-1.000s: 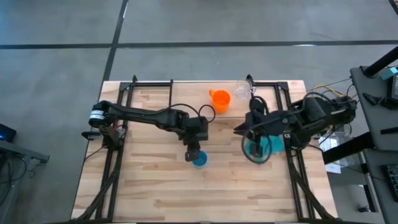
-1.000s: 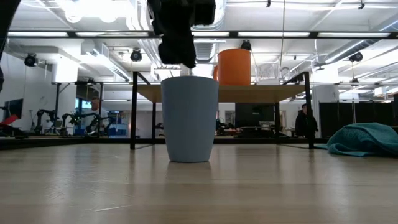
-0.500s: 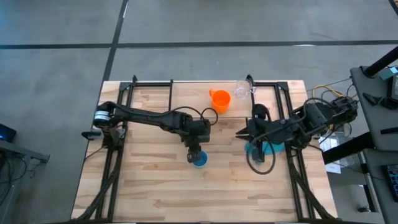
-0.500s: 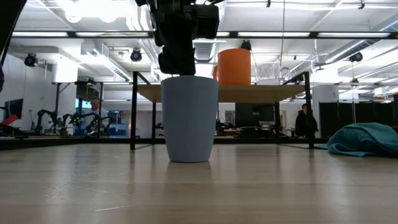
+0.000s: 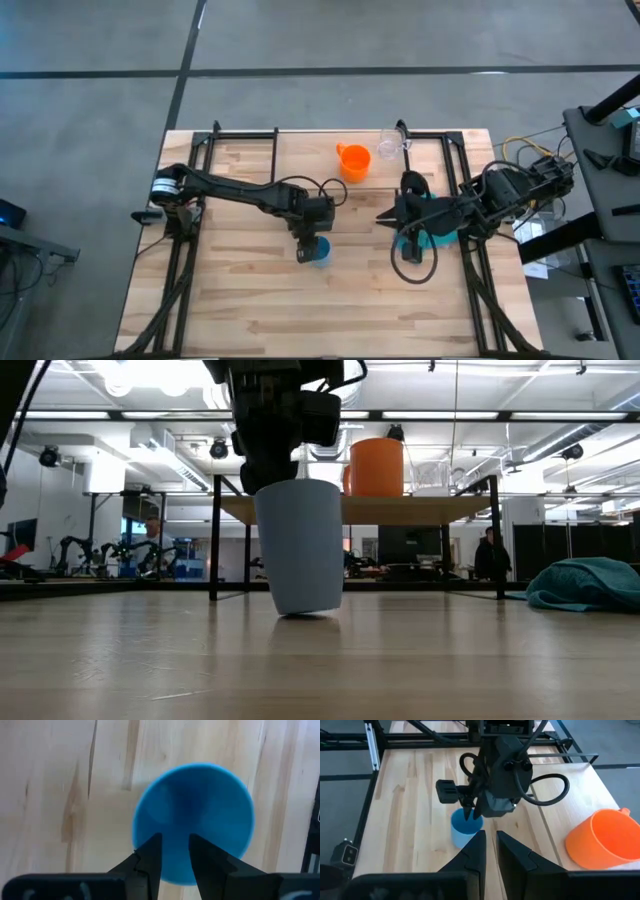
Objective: Stack small to large cups/mugs on shelf
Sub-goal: Put the blue mug on the shelf
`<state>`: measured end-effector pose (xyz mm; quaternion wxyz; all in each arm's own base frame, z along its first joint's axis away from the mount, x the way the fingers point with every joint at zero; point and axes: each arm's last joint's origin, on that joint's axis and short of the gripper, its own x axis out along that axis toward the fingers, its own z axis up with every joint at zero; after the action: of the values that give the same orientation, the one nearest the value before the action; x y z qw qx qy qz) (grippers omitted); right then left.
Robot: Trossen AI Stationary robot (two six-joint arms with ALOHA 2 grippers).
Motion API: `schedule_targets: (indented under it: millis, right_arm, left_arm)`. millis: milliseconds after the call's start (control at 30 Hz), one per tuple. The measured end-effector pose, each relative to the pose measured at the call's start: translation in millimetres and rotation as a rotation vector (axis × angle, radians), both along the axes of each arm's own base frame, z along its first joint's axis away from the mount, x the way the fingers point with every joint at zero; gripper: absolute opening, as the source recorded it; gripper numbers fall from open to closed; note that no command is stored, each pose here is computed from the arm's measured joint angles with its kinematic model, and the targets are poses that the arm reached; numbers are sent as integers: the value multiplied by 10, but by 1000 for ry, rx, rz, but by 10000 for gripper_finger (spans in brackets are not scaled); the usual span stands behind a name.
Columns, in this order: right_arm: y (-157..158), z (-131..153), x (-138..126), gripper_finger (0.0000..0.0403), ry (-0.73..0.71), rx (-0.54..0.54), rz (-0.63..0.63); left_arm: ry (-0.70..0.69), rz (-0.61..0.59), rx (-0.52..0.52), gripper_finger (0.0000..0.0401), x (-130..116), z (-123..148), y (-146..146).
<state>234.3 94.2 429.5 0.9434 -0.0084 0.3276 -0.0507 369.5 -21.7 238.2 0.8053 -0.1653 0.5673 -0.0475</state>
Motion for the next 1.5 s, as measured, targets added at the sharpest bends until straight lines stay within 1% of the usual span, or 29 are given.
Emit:
schedule_targets:
  millis: [167, 700, 900, 1200, 1367, 1500]
  right_arm:
    - [7, 19, 16, 38, -25, 11, 0]
    - [11, 31, 26, 38, -39, 18, 0]
    - [11, 30, 26, 38, -39, 18, 0]
    - [11, 30, 26, 38, -39, 18, -1]
    - [11, 30, 26, 38, -39, 18, -1]
    - [11, 30, 26, 38, -39, 18, -1]
  left_arm:
    - [-19, 0, 0, 83, 14, 10, 0]
    - [-127, 0, 2, 83, 84, 234, -2]
    - [-134, -17, 93, 83, 91, 215, 34]
    - [-123, -37, 122, 83, 77, 150, 121]
    - [-98, -33, 123, 83, 51, 79, 146]
    - [-99, -34, 123, 83, 50, 77, 144]
